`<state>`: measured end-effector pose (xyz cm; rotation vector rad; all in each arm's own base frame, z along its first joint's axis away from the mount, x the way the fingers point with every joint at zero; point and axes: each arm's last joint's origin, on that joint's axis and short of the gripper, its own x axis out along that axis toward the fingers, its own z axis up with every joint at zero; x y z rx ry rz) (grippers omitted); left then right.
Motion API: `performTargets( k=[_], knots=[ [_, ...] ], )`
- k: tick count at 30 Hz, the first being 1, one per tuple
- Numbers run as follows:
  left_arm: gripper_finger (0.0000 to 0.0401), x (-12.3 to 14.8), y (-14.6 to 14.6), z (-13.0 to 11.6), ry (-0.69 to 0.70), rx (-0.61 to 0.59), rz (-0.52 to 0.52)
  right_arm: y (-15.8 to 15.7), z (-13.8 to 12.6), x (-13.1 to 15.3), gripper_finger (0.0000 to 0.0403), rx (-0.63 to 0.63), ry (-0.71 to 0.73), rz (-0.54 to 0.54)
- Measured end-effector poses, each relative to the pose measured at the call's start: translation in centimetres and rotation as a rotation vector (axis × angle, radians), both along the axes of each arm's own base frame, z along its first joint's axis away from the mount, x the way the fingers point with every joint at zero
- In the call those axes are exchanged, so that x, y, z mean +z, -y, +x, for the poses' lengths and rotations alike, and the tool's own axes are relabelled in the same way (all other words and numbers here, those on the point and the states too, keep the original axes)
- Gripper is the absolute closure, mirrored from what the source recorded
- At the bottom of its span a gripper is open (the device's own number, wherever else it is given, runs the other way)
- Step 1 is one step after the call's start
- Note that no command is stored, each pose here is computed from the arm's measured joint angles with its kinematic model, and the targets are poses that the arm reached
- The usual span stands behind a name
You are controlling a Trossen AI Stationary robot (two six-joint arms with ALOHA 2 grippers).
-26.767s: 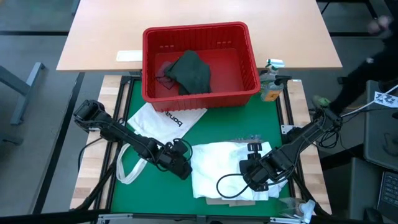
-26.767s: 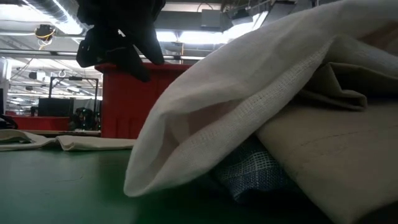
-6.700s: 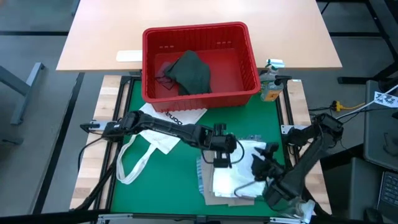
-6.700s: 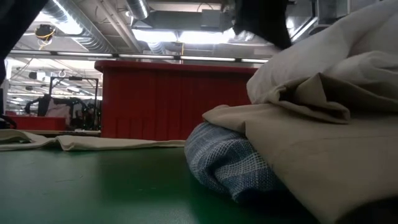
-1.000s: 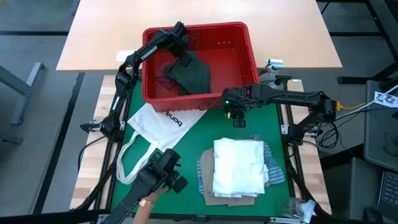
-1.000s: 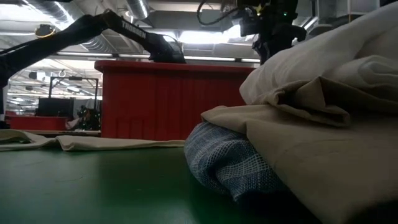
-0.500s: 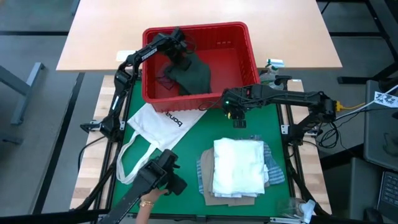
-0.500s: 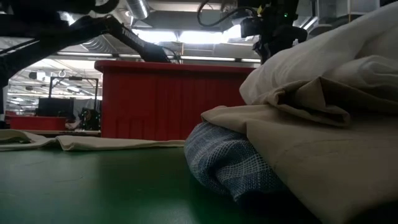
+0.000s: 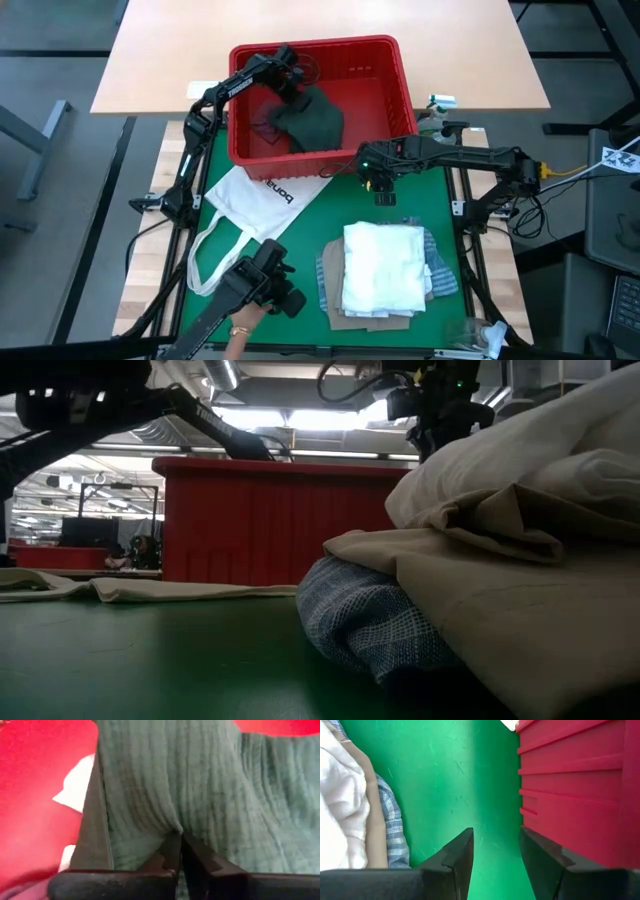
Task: Fold Laundry from Bin
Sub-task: Remove the green shirt from the red bin
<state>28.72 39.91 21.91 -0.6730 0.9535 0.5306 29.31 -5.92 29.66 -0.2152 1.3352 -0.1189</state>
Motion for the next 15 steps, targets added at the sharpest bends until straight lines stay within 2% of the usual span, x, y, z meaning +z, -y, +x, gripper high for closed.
performTargets(
  k=[3,6,10,15],
  knots=[
    [0.0398,0.4,0.0,0.2,0.05,-0.004,-0.03,0.0,0.0,0.0,0.0243,0.0,0.0,0.0],
    [0.0399,1.9,0.0,0.5,0.148,-0.023,-0.056,0.0,0.0,0.0,0.0243,-0.001,-0.001,-0.006],
    [0.04,5.3,0.0,1.0,0.318,-0.043,-0.093,0.0,-0.3,0.3,0.0243,0.019,-0.002,-0.018],
    [0.0401,9.7,1.1,1.4,0.532,-0.112,-0.103,-0.2,-1.6,2.1,0.0243,0.03,0.054,-0.064]
  ],
)
